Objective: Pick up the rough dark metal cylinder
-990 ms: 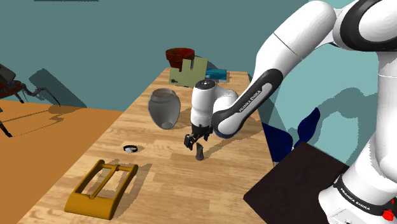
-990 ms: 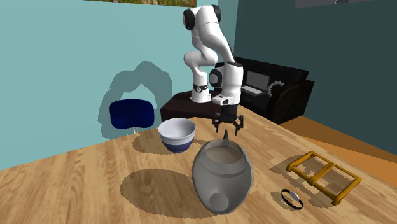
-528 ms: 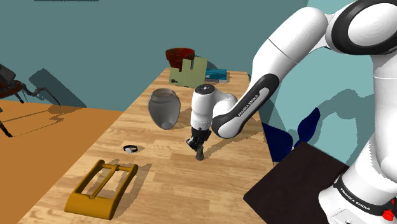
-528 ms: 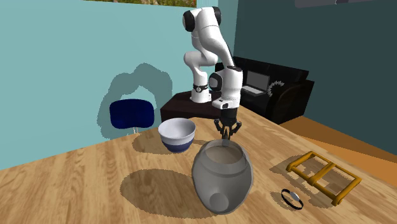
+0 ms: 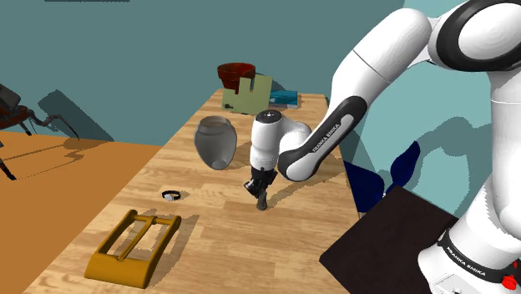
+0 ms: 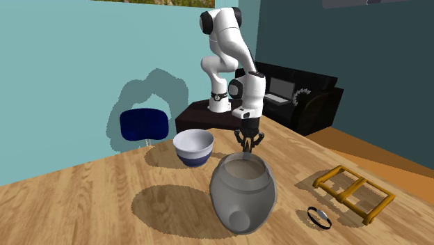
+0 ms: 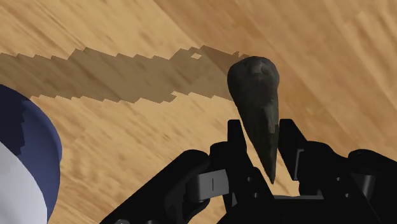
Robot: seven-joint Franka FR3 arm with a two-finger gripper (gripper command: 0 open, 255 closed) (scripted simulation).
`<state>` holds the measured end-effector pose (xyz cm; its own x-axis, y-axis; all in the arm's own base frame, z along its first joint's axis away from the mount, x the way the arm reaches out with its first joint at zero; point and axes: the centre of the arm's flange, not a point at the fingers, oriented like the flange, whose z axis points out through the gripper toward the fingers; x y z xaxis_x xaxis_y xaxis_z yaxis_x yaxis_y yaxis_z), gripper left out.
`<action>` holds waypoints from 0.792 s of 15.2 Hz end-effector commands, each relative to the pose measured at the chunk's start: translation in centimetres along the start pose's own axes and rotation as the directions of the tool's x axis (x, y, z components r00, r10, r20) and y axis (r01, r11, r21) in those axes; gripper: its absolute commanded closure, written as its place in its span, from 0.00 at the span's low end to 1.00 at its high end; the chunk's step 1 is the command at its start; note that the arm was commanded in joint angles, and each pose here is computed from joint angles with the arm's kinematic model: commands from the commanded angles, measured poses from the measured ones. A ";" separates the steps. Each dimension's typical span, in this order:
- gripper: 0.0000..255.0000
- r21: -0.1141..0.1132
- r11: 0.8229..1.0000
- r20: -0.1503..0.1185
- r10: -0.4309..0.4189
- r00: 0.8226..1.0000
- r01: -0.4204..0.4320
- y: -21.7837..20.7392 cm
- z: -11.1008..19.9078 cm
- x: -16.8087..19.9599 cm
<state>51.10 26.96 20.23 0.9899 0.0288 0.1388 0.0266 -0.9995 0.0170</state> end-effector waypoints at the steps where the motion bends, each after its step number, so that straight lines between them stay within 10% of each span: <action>1: 1.00 0.000 1.000 0.000 0.000 1.000 0.000 0.0 -0.8 0.1; 12: 1.00 0.000 1.000 0.000 0.000 1.000 0.000 0.1 -6.5 0.9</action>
<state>51.15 27.00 26.34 0.9899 0.0288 0.1389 0.0267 -0.9995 0.0169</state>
